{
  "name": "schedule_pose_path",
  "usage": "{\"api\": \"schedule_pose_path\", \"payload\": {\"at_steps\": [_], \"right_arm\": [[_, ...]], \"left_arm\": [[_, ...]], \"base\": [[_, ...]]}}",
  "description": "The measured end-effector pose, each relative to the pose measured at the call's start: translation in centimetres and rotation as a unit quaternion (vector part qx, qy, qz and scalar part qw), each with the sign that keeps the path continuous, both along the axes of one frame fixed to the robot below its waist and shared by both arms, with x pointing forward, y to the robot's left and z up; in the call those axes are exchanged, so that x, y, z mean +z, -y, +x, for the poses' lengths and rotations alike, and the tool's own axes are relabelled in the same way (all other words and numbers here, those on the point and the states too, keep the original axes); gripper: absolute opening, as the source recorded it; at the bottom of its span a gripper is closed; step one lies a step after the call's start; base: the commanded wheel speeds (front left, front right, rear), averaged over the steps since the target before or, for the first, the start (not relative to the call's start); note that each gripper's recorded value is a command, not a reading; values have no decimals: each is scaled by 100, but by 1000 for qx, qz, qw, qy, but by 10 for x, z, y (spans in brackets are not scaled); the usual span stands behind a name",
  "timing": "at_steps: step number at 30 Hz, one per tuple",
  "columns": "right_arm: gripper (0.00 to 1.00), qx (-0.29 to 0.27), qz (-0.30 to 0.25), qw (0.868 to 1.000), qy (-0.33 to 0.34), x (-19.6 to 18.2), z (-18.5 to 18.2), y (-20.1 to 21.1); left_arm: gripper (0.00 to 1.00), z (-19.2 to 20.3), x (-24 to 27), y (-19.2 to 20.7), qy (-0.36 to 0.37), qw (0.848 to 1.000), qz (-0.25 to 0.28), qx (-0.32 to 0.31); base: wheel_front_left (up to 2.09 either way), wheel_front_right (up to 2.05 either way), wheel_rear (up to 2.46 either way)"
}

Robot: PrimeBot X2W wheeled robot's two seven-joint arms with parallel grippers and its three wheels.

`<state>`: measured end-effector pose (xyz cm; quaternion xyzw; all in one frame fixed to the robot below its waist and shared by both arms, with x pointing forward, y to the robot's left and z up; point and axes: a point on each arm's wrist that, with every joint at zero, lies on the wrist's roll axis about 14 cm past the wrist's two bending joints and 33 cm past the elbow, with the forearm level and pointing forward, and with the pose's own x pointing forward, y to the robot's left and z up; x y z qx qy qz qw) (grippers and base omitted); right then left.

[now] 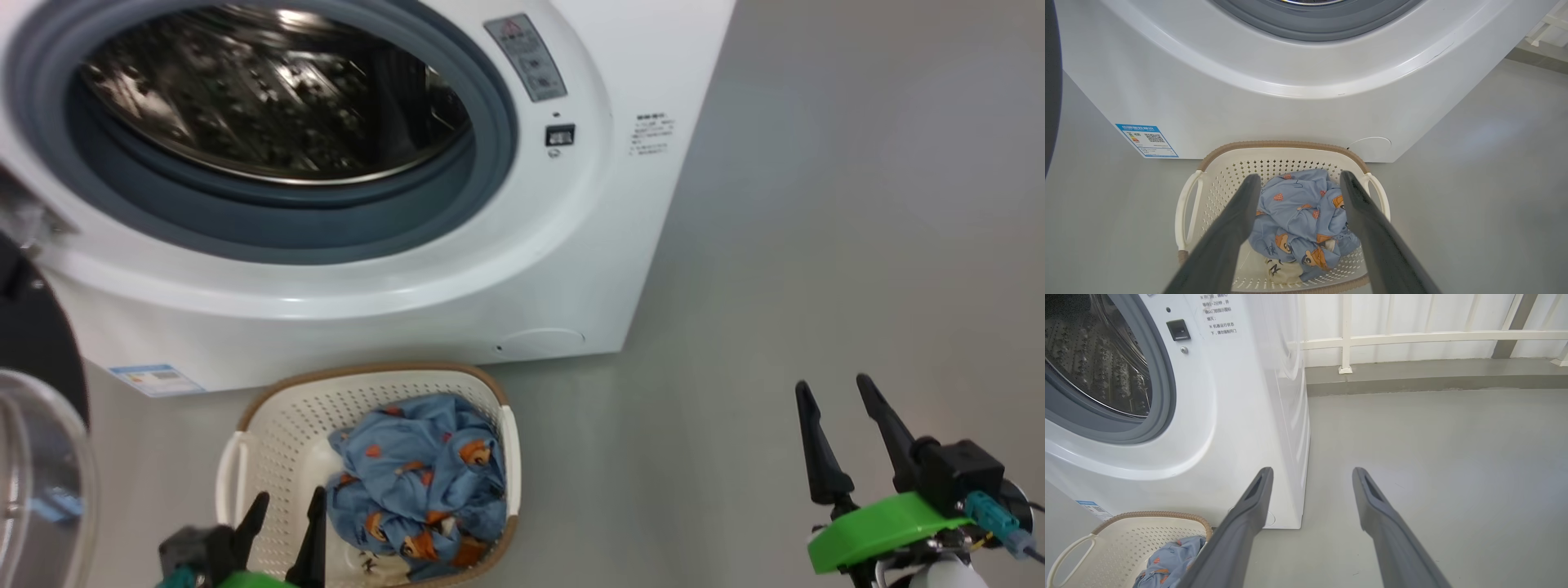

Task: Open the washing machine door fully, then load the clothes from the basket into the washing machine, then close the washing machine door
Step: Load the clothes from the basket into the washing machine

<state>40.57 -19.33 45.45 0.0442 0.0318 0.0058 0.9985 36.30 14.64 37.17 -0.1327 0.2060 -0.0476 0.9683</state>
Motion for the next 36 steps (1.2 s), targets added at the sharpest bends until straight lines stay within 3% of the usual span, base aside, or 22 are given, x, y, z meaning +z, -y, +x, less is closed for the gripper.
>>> {"api": "schedule_pose_path", "payload": {"at_steps": [8, 15, 21, 36], "right_arm": [[100, -11, 3, 1000, -2, -6, 16, 8], [100, -29, -4, 1000, -10, -14, 25, 23], [100, -41, -13, 999, -25, -25, 27, 33], [100, -46, -29, 998, -38, -44, 48, 42]], "left_arm": [[100, 22, -38, 29, -76, 995, -13, -58], [100, 26, -82, 54, -169, 981, -33, -93], [100, 27, -115, 61, -238, 965, -57, -92], [100, 32, -175, 62, -336, 936, -44, -99]], "base": [[0, 0, 0], [0, 0, 0], [0, 0, 0], [0, 0, 0]]}}
